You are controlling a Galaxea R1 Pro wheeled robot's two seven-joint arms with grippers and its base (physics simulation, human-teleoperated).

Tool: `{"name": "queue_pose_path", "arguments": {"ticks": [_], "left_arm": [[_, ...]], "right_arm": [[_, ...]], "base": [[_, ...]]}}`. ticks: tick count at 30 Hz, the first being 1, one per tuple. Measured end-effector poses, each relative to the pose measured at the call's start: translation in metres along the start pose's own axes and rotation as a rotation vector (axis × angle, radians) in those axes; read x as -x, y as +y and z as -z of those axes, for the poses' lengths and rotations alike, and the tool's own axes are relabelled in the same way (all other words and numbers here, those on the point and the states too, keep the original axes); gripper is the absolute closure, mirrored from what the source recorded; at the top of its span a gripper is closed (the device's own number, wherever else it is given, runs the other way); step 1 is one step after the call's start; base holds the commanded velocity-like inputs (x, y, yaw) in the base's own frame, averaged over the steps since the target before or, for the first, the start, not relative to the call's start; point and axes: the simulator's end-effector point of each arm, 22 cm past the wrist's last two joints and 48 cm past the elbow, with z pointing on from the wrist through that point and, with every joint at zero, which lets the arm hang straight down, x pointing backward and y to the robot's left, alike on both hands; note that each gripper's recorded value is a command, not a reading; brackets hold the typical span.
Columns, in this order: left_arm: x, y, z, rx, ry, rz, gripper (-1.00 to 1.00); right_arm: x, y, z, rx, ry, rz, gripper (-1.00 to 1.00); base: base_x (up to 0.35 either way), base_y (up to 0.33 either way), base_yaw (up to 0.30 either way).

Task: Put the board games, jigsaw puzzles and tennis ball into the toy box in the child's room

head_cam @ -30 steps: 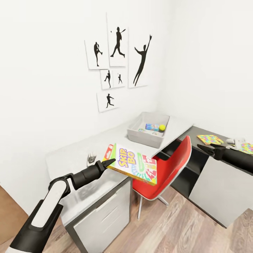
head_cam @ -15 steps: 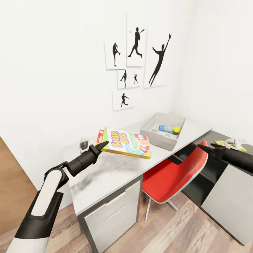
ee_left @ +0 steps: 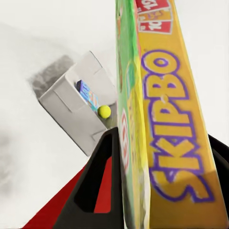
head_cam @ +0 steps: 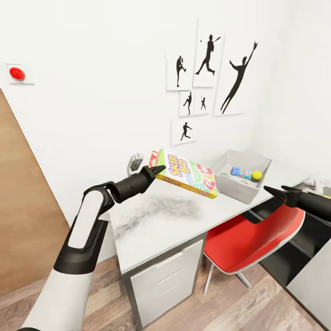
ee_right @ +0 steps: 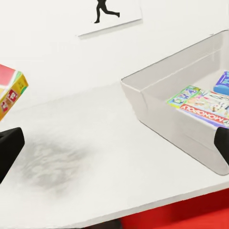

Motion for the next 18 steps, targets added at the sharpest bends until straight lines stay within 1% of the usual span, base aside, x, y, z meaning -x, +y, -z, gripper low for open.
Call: {"name": "queue_pose_path", "arguments": {"ticks": [2,7,10,14,18], "left_arm": [[0.001,-0.004,-0.001,-0.007,-0.008,0.005,1.0],[0.001,-0.006,-0.002,-0.009,-0.01,0.008,1.0],[0.004,-0.007,-0.003,-0.009,-0.02,0.012,1.0],[0.007,-0.015,-0.005,-0.023,-0.029,0.015,1.0],[0.007,-0.016,-0.006,-0.024,-0.031,0.013,1.0]], "right_arm": [[0.003,-0.005,0.004,-0.009,-0.013,-0.007,-1.0],[0.004,-0.006,0.006,-0.012,-0.018,-0.01,-1.0],[0.005,-0.006,0.006,-0.012,-0.019,-0.011,-1.0],[0.004,-0.007,0.007,-0.011,-0.022,-0.004,-1.0],[0.006,-0.006,0.007,-0.009,-0.029,0.005,-1.0]], "base": [[0.086,-0.23,0.066],[0.112,-0.284,0.024],[0.124,-0.309,0.004],[0.143,-0.312,0.001],[0.171,-0.314,0.0]]}}
